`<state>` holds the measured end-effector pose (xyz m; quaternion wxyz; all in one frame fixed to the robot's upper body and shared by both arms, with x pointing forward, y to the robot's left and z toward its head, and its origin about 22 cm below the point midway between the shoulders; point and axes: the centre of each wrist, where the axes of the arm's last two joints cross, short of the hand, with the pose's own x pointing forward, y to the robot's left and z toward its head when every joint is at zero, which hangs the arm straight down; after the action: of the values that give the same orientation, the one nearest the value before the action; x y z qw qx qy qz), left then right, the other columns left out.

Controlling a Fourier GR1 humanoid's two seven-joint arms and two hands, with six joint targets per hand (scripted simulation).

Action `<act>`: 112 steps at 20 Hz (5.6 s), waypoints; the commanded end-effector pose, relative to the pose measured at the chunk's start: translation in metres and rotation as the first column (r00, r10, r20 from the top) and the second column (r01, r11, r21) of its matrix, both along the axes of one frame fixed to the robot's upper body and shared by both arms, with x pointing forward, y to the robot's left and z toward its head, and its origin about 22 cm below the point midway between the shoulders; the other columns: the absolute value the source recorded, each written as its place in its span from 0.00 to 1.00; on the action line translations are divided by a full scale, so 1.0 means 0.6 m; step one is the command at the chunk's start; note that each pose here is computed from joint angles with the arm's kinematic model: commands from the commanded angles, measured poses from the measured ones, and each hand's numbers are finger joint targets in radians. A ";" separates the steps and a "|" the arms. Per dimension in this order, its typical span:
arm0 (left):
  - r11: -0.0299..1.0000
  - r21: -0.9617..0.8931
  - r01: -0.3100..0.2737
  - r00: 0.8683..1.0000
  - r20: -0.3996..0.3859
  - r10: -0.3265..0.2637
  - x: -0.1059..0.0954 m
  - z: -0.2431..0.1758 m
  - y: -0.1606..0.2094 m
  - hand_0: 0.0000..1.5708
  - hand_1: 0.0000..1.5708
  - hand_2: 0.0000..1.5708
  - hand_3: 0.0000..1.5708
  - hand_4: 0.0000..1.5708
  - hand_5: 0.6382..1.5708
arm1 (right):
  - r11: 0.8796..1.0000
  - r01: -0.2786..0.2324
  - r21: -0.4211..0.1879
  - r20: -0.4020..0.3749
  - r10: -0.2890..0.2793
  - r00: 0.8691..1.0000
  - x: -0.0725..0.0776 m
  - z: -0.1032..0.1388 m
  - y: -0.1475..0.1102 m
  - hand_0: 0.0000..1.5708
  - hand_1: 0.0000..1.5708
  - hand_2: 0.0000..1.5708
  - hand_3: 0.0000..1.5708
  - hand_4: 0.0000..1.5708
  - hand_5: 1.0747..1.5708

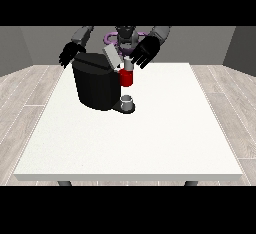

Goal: Insert the coffee pod into the coffee machine and close the lid

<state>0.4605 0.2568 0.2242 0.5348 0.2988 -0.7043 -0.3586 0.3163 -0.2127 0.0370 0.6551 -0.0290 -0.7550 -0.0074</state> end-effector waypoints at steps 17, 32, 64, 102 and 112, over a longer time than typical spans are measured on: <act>0.999 0.020 0.035 0.999 0.000 -0.035 0.002 -0.015 -0.012 0.75 0.75 0.81 0.77 0.33 1.00 | 0.999 0.034 0.018 0.012 -0.035 0.999 -0.010 -0.014 -0.014 0.00 0.00 0.00 0.00 0.34 1.00; 0.998 0.041 0.049 0.999 -0.021 -0.048 0.007 -0.004 -0.040 0.77 0.77 0.78 0.69 0.29 1.00 | 0.998 0.027 0.051 0.037 -0.029 0.999 0.012 0.008 -0.014 0.00 0.00 0.00 0.00 0.28 1.00; 0.976 0.195 0.096 0.994 -0.070 -0.084 0.003 -0.006 -0.028 0.00 0.00 0.00 0.00 0.00 1.00 | 0.993 0.115 0.029 -0.051 -0.114 0.992 -0.004 -0.041 -0.008 0.00 0.00 0.00 0.00 0.22 1.00; 0.610 -0.770 -0.185 0.890 -0.394 -0.228 -0.196 -0.454 -0.020 0.00 0.00 0.00 0.00 0.09 1.00 | 0.999 0.004 -0.039 -0.161 -0.011 0.987 -0.071 -0.029 -0.104 0.00 0.00 0.00 0.00 0.00 1.00; 0.588 -0.804 -0.084 0.934 -0.270 -0.235 -0.198 -0.398 -0.044 0.00 0.00 0.00 0.00 0.07 1.00 | 0.984 -0.132 -0.116 -0.044 0.128 0.991 -0.013 0.021 -0.068 0.00 0.00 0.00 0.00 0.14 1.00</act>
<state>0.3393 0.2425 -0.0314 0.7219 -0.0709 -0.6836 -0.0808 0.2976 -0.2587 0.0394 0.6805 -0.0324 -0.7296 0.0598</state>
